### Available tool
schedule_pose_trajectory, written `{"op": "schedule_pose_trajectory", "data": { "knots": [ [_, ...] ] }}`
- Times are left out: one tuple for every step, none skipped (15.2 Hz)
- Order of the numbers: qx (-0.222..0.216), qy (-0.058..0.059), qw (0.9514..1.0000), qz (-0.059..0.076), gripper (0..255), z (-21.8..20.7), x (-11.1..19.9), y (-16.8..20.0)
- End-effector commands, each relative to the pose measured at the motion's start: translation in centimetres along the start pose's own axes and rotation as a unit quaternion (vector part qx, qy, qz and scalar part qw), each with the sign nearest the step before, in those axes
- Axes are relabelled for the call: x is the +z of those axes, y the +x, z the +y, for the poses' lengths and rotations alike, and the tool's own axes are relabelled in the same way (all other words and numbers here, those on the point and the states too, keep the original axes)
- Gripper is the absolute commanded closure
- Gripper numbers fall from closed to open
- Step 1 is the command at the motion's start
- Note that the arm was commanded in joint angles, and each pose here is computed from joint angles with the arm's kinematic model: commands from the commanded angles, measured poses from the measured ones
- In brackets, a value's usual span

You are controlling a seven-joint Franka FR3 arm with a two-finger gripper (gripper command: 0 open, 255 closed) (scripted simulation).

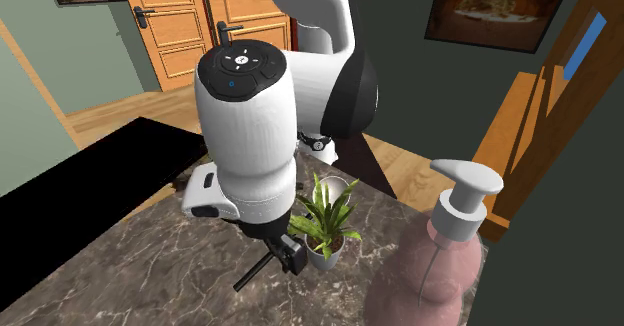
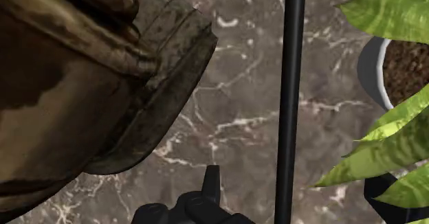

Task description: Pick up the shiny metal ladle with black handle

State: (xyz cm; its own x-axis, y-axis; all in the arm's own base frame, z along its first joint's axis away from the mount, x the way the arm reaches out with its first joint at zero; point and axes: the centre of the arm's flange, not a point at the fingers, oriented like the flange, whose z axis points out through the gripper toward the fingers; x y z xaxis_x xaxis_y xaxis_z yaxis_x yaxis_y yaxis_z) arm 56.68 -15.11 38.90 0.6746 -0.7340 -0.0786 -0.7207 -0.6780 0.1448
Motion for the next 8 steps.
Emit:
{"op": "schedule_pose_trajectory", "data": {
  "knots": [
    [0.0,-0.016,0.9996,-0.024,255,0.0,1.72,-0.22],
    [0.0,-0.016,0.9996,-0.024,255,0.08,1.97,-0.13],
    [0.0,-0.016,0.9996,-0.024,255,0.05,1.95,-0.03],
    [0.0,-0.016,0.9996,-0.024,255,0.06,1.85,0.15],
    [0.0,-0.016,0.9996,-0.024,255,0.06,1.85,0.19],
    [0.0,-0.016,0.9996,-0.024,255,0.06,1.84,0.18],
    [0.0,-0.016,0.9996,-0.024,255,0.06,1.85,0.18],
    [0.0,-0.016,0.9996,-0.024,255,0.05,1.86,0.17]
  ]
}}
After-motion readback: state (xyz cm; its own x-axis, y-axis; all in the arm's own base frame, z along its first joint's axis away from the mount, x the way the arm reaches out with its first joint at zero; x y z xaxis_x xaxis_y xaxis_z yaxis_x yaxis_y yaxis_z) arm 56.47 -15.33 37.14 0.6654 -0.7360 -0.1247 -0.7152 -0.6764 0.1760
